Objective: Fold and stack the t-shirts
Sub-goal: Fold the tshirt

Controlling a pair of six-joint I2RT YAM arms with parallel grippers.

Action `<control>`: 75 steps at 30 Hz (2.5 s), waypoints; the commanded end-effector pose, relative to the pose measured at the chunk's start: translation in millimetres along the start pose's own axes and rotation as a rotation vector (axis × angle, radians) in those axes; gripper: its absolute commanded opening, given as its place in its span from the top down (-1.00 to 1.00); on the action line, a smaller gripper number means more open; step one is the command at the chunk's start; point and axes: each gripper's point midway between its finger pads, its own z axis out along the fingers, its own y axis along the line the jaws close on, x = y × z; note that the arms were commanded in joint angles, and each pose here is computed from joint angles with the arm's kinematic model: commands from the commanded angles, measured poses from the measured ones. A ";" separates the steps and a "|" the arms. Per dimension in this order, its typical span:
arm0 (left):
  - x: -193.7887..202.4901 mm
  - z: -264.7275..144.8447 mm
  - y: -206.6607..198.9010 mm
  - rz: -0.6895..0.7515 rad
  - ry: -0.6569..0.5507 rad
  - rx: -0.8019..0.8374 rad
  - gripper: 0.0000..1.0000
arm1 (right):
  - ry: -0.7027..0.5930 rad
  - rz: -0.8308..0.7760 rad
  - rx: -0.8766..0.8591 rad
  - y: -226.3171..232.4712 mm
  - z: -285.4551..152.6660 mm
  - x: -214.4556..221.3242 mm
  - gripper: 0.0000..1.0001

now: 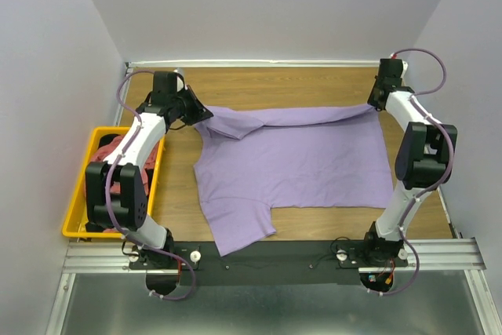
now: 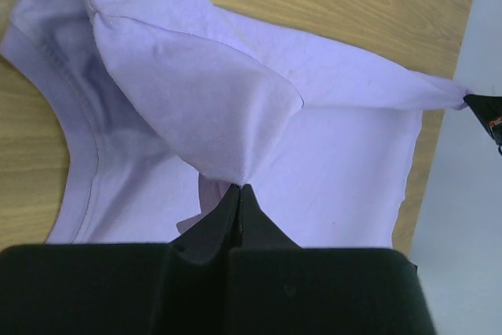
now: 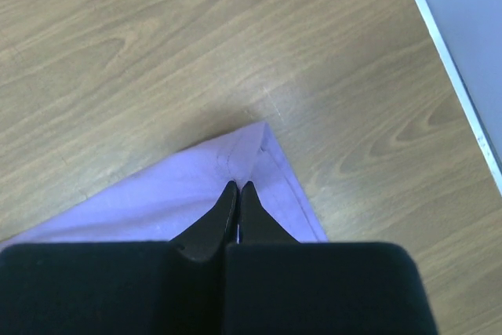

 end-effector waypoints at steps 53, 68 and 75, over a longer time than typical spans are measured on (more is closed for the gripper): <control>-20.6 60.5 79.9 0.132 -0.048 -0.040 -0.08 | 0.237 0.293 -0.421 10.4 4.9 40.5 -0.22; -32.0 101.6 97.0 0.138 -0.038 -0.049 0.10 | 0.254 0.259 -0.458 16.0 11.5 52.1 -0.22; -27.4 108.3 97.8 0.135 -0.018 -0.029 0.48 | 0.264 0.268 -0.464 17.9 18.0 54.5 -0.22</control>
